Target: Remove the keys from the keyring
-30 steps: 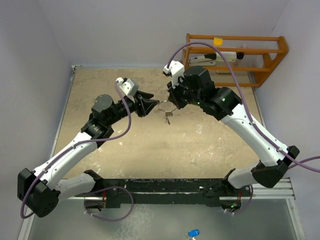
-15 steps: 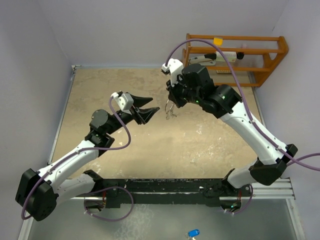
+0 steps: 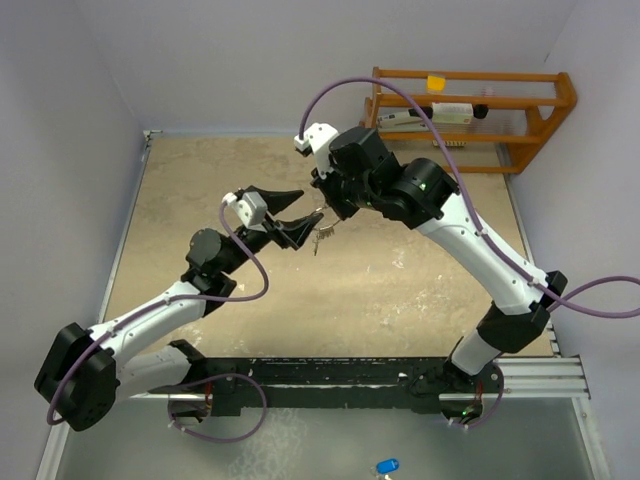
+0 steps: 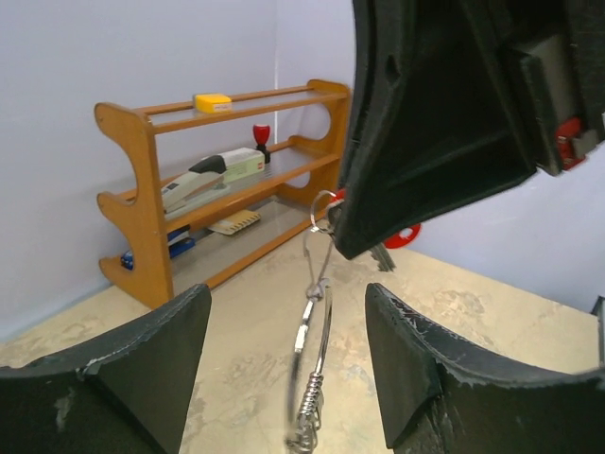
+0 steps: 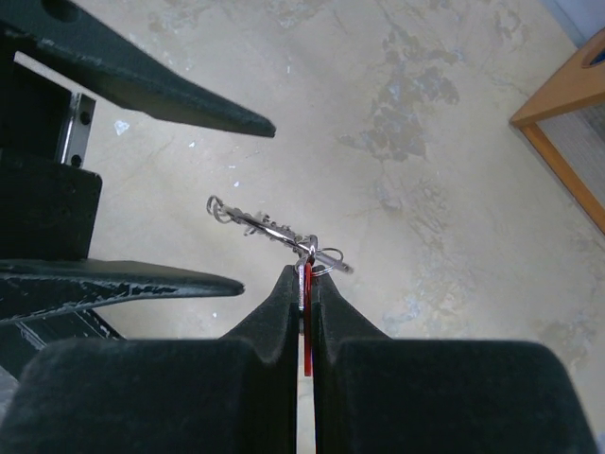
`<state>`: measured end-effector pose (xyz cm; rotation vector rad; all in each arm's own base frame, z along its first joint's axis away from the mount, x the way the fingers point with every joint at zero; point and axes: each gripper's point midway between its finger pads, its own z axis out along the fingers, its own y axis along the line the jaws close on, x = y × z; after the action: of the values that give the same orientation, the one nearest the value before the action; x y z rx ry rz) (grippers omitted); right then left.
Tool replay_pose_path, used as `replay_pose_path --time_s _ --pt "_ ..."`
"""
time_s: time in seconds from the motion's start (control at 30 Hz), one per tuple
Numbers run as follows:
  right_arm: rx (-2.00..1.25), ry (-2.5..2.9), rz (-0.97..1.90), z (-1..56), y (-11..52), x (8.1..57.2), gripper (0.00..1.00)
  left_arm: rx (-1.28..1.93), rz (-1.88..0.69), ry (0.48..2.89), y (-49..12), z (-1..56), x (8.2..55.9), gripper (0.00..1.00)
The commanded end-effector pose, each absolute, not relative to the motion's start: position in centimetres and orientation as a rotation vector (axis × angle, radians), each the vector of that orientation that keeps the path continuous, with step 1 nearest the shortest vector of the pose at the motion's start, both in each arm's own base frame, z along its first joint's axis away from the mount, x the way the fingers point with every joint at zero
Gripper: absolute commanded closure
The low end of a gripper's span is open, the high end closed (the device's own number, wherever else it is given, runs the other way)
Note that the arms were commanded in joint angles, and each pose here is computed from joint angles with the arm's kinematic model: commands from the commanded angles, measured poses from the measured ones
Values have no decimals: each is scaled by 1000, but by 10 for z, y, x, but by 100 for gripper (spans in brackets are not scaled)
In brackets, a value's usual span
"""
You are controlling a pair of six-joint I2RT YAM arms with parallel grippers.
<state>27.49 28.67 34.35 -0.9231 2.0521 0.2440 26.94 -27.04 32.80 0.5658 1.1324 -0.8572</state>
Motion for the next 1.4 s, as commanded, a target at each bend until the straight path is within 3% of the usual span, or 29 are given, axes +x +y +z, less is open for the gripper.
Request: replay_pose_path --time_s 0.0,0.73,1.37 --pt "-903 1997 253 367 286 270 100 497 -795 1036 -262 348 277 35" --pt "-924 1990 270 359 295 265 100 497 -738 1055 -286 328 280 32" --pt "-944 1986 289 356 302 262 100 436 -690 1075 -278 323 286 45"
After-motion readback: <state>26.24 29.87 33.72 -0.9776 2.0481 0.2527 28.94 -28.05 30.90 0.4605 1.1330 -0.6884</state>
